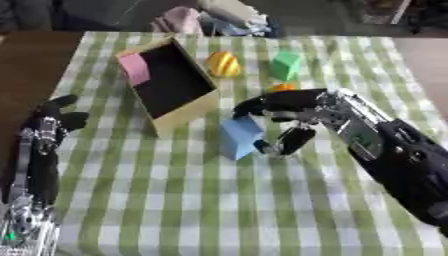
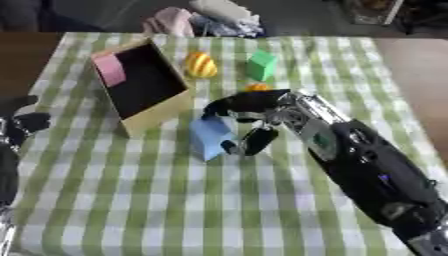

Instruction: Pick up objects on the table and place them in the box.

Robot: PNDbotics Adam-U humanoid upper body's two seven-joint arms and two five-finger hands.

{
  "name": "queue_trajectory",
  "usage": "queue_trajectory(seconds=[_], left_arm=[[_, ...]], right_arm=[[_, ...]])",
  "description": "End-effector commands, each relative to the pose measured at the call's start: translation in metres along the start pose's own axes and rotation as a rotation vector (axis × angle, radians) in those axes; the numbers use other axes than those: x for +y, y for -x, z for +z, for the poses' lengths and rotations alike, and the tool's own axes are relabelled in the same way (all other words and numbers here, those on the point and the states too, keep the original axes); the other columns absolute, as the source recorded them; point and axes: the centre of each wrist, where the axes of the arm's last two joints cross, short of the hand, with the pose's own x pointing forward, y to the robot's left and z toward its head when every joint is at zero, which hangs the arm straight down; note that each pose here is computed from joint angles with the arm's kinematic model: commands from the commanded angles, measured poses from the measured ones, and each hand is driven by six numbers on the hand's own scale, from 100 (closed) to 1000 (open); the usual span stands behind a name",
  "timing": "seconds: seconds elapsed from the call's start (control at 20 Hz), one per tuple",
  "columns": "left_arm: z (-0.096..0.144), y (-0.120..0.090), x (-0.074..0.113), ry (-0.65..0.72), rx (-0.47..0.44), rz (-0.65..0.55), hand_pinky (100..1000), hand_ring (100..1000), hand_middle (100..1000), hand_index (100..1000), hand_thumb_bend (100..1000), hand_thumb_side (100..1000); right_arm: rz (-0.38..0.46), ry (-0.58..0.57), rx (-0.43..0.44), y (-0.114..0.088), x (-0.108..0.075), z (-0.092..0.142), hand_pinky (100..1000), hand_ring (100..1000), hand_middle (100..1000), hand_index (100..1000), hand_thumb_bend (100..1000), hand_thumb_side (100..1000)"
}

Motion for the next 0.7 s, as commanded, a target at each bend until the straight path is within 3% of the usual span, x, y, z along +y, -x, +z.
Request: queue_trajectory(seconds=[0.05,0.7], left_arm=[[-0.0033,-0.0065,-0.0002,0.010,-0.029,0.004,728,676,758,769,100,869],[-0.0037,-0.0069,-0.0007,0.010,-0.030,0.007,728,675,757,769,100,869]], right_arm=[[0.025,0.008,0.030,0.0061,-0.0084,0.0032,1000,1000,1000,1000,100,428],[0.050,0.029,0.044,0.0077,-0.0118,-0.0017,1000,1000,1000,1000,100,334]])
